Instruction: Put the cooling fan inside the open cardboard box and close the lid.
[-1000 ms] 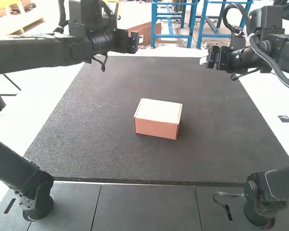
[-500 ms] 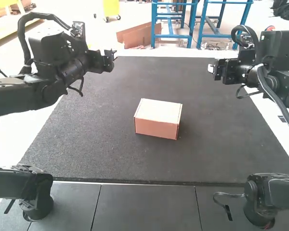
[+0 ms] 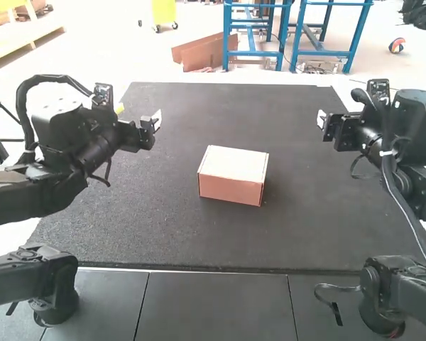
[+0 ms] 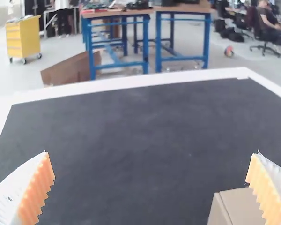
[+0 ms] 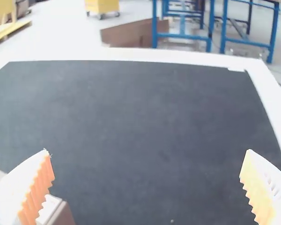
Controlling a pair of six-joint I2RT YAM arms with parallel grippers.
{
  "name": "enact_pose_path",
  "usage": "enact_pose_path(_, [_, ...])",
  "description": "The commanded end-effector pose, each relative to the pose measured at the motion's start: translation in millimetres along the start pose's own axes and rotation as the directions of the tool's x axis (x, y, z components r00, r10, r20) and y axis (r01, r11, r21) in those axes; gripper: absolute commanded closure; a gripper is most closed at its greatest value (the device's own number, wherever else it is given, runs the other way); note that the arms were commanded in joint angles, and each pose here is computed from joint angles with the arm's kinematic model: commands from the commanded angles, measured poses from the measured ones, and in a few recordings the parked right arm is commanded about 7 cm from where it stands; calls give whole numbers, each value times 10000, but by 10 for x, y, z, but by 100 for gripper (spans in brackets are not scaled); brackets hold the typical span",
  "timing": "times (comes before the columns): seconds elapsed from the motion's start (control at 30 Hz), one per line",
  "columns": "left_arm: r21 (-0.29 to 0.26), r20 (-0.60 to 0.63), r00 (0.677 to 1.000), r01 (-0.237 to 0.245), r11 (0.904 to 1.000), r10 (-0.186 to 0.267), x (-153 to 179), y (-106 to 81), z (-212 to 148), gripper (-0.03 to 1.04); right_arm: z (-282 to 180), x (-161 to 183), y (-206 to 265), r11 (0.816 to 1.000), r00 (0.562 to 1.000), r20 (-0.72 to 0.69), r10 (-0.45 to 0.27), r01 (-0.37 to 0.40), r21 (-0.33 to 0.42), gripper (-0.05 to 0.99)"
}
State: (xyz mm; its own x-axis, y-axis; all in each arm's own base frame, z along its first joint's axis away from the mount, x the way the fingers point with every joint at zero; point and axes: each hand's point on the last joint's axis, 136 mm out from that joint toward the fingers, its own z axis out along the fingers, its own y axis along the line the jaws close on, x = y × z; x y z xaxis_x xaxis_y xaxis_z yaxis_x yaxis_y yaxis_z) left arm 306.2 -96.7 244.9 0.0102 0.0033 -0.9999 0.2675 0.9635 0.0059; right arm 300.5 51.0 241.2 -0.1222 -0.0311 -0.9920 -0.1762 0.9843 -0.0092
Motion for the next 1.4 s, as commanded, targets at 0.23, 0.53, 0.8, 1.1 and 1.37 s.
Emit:
enact_pose_path(0.23, [332,802,9958,-465,9984,437,78,-34,-354,4,-182,170,-65,9994,9982,604,63,-83,334,2])
enact_pose_path(0.53, [542,1193,9921,-455,9975,388,198,-66,-533,4,-253,352,-58,9994,9966,812,-127,100,335,2])
enact_pose_path(0.8, [495,1206,9919,-456,9977,393,340,-49,-611,5,-301,556,-50,9993,9962,840,-221,194,328,2])
enact_pose_path(1.1, [132,507,9986,126,9998,-132,549,41,-668,6,-358,652,-55,9990,9936,1096,-274,233,387,2])
enact_pose_path(1.37, [-1178,288,9989,409,9922,-377,623,374,-723,6,-401,754,-60,9988,9936,1094,-274,228,433,2])
